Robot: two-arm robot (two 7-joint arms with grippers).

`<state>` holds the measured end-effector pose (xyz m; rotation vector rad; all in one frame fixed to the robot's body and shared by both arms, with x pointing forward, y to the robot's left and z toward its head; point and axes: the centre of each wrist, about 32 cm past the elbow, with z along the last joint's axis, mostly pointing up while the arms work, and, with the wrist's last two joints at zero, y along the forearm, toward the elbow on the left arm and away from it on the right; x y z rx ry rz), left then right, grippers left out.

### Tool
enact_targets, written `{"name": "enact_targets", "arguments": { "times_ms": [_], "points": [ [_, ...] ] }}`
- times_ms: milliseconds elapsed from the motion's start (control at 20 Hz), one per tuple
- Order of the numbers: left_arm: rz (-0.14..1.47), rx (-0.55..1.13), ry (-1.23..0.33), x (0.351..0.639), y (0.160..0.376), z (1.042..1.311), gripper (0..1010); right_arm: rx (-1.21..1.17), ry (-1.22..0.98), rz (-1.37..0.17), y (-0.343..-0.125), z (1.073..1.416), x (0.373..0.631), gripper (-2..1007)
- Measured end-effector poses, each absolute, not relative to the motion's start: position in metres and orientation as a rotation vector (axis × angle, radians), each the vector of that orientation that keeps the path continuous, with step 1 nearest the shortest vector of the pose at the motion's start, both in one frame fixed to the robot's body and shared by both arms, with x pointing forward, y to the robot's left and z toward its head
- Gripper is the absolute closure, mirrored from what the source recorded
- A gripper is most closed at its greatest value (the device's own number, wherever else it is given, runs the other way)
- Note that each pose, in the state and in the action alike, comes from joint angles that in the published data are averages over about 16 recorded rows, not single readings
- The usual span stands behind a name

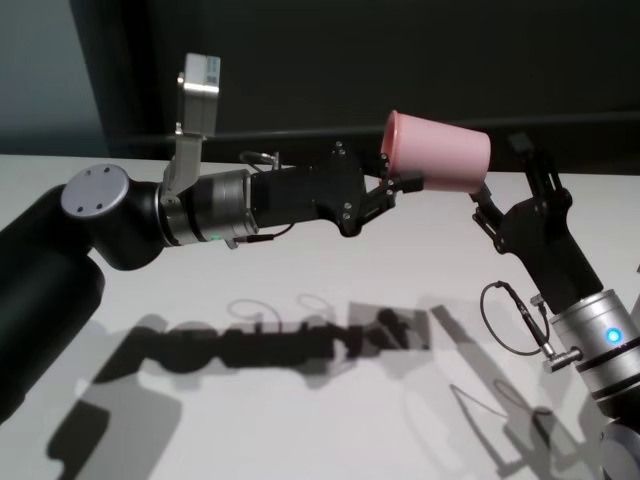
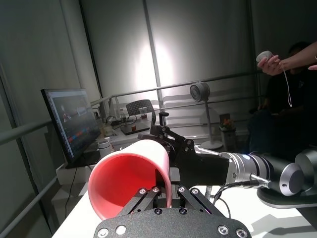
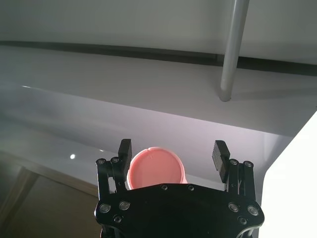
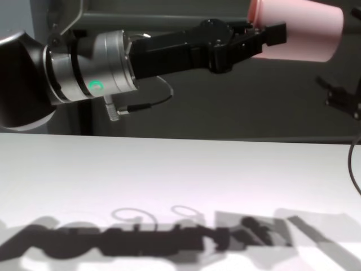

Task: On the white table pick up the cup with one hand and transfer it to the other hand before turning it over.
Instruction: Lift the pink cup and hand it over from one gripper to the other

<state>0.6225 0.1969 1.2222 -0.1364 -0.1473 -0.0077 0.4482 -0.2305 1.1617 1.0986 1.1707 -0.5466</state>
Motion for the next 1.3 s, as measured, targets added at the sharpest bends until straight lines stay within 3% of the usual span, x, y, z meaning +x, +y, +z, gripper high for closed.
{"name": "enact_targets", "arguments": {
  "times_ms": [1300],
  "points": [
    [-0.008,-0.136,-0.147,0.6225,0.1969,1.2222,956,1.101,1.164,-0.461,-0.2218,1.1671,0.4493,3]
  ]
}}
